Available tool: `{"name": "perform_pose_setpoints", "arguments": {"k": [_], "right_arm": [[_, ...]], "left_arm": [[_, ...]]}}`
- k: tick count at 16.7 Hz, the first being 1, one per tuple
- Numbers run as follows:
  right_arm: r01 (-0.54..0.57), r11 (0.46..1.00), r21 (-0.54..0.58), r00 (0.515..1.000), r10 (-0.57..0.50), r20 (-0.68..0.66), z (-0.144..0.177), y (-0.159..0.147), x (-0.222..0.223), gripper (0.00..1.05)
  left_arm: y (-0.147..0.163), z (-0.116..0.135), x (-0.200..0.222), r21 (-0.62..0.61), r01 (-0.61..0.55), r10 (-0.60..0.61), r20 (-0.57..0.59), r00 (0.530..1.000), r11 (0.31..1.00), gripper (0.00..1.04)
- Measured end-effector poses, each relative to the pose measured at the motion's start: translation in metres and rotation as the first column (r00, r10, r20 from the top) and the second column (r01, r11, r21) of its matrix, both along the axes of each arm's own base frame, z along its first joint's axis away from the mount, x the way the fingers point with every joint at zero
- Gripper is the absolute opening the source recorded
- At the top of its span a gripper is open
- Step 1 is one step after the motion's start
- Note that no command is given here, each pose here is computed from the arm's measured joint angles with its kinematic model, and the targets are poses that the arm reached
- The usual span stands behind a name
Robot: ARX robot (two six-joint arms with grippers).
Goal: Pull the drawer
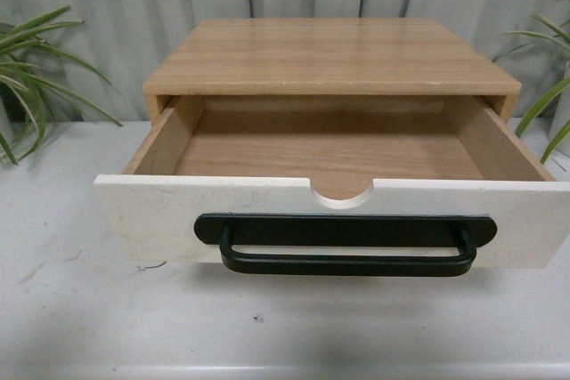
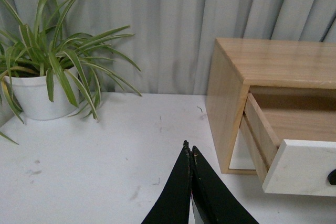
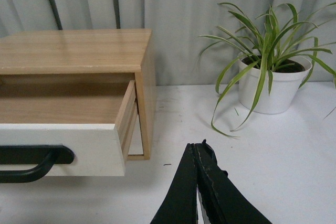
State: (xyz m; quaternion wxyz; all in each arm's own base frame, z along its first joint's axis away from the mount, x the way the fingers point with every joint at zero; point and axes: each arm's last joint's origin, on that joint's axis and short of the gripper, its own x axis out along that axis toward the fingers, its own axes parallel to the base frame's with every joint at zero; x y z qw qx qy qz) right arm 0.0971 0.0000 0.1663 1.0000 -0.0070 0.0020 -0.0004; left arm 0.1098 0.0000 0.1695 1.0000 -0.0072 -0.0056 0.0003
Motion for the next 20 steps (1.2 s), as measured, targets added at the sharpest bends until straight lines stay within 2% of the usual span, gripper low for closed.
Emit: {"name": "perform_pose_setpoints", "arguments": {"k": [2,3,4,5,17,20], "right_arm": [[0.000,1.000,0.000,1.000,0.000,0.008,0.001,0.000,0.000,0.02],[0.000,1.000,0.000,1.000,0.000,0.010,0.001,0.000,0.000,0.02],[0.000,1.000,0.000,1.000,0.000,0.009,0.001,0.000,0.000,0.02],[0.000,1.000,0.000,1.000,0.000,0.011,0.001,0.000,0.000,0.02],[0.000,1.000,-0.001,1.000,0.000,0.010,0.001,0.000,0.000,0.02],[0.000,1.000,0.000,1.000,0.000,0.010,0.001,0.000,0.000,0.36]], "left_arm": [[0.000,-0.001,-0.002,0.000,0.000,0.000,-0.004,1.000,1.000,0.02],[0.000,-0.006,-0.008,0.000,0.000,0.000,-0.050,0.999,1.000,0.02],[0.000,-0.001,-0.012,0.000,0.002,-0.002,0.007,1.000,1.000,0.02],[0.000,-0.004,-0.012,0.000,0.001,-0.001,-0.019,1.000,1.000,0.02],[0.000,-0.004,-0.012,-0.001,0.000,0.000,-0.014,1.000,1.000,0.02],[0.000,-0.004,-0.012,0.000,0.000,0.000,-0.014,1.000,1.000,0.36]]}}
